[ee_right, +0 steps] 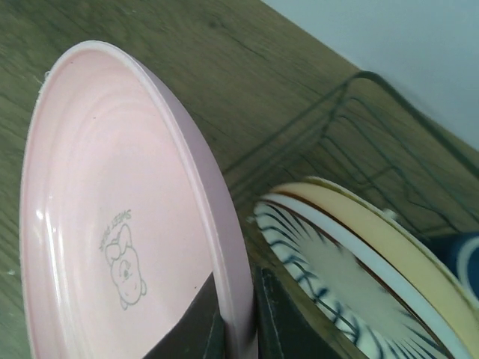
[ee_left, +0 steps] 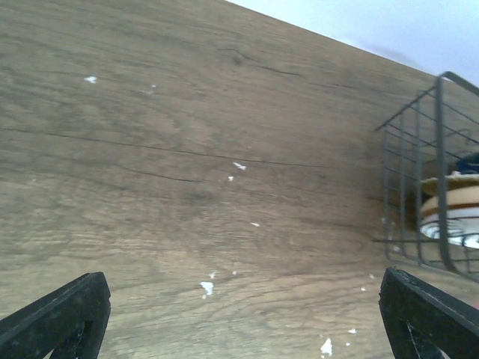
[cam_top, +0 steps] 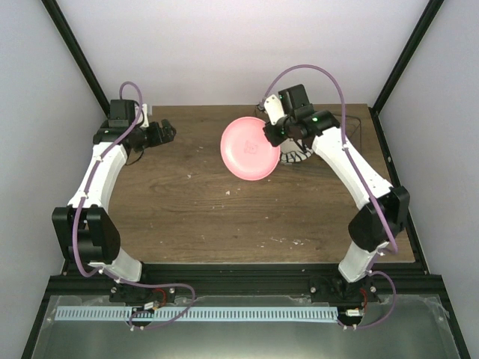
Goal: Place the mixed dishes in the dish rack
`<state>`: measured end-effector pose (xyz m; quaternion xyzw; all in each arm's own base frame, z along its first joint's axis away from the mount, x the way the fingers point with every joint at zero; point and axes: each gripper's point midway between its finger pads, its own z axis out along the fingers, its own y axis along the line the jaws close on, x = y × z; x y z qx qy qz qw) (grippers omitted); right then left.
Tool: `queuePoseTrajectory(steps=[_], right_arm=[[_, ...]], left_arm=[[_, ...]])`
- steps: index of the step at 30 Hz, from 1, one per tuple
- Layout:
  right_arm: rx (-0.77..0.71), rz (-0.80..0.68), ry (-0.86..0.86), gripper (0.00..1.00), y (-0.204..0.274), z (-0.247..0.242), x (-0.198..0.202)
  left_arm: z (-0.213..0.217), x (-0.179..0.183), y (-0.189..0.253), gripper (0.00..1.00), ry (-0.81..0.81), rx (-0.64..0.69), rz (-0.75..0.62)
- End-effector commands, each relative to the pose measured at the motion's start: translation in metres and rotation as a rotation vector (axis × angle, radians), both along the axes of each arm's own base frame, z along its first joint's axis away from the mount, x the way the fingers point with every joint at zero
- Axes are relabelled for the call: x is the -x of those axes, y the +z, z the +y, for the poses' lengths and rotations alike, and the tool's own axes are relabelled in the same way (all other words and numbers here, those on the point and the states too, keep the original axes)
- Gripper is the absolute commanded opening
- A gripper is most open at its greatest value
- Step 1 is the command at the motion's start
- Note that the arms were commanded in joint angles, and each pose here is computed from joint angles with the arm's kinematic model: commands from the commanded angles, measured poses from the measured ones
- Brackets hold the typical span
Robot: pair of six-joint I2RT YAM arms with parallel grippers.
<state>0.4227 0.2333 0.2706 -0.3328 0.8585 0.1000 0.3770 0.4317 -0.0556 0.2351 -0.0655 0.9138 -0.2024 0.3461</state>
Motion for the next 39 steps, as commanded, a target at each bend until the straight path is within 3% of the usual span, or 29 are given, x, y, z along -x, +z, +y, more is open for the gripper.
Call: queuePoseTrajectory(steps=[1,5,8,16,25,39], right_arm=[[0.136,-0.175,-0.096,0.01,0.03,-0.038,-0.001],[0.232,-0.252,-0.155,0.01,0.035,-0.064,0.0],[0.295,-0.351,-0.109,0.01,0.042,-0.072,0.005],[0.342,-0.804,0.127,0.01,0.098,-0.073,0.049],[0.375,-0.955,0.2,0.01,0.119,-0.094,0.053],[0.52,-1.063,0.275,0.01,0.075,-0.096,0.038]], left_arm=[[0.021,-0.007,-0.008,1.0,0.094,-0.077,0.03],[0.017,-0.012,-0.014,1.0,0.082,-0.061,0.046],[0.016,-0.014,-0.017,1.0,0.076,-0.054,0.055],[0.014,-0.018,-0.021,1.0,0.058,-0.053,0.067],[0.007,-0.026,-0.028,1.0,0.033,-0.02,0.084],[0.01,-0.025,-0.036,1.0,0.037,-0.032,0.108]])
